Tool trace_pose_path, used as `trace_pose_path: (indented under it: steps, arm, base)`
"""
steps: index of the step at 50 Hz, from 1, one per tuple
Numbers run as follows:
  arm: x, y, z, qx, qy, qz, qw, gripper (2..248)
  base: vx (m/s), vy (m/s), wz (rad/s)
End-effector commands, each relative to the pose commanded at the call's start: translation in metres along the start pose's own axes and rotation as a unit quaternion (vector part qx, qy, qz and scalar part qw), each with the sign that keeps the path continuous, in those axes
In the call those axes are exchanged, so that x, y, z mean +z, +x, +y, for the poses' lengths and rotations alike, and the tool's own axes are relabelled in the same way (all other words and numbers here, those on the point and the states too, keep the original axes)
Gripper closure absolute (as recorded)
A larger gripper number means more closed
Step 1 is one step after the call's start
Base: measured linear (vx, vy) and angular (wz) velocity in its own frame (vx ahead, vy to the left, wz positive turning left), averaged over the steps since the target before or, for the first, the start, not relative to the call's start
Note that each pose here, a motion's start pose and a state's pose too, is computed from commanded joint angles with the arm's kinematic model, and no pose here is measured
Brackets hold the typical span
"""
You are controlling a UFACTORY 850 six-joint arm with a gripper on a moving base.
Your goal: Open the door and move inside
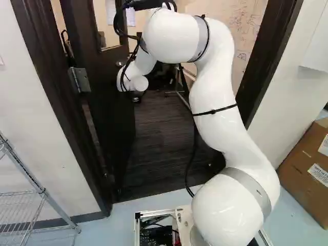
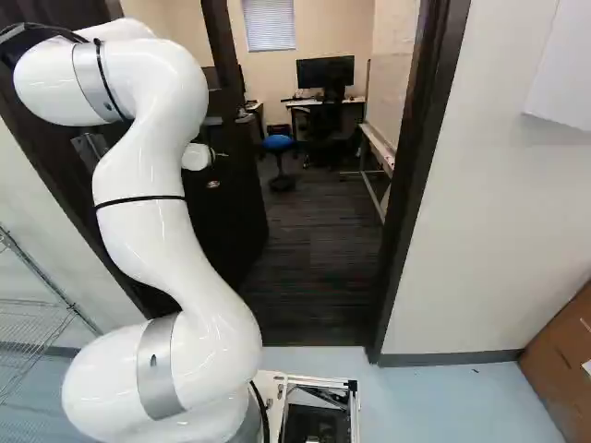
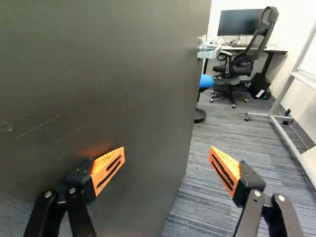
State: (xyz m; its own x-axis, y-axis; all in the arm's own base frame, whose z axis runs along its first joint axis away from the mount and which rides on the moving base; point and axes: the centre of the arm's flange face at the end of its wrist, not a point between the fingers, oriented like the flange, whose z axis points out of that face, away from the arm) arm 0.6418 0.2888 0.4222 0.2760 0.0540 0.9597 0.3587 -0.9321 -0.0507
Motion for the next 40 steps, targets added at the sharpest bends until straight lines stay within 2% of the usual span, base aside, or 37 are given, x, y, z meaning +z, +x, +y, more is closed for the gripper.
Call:
trace_pose_path:
  steps: [40]
  arm:
    - [0.018, -0.001, -0.038, -0.01, 0.027, 0.007, 0.9996, 3]
  base:
    - [0.0, 0.0, 0.0]
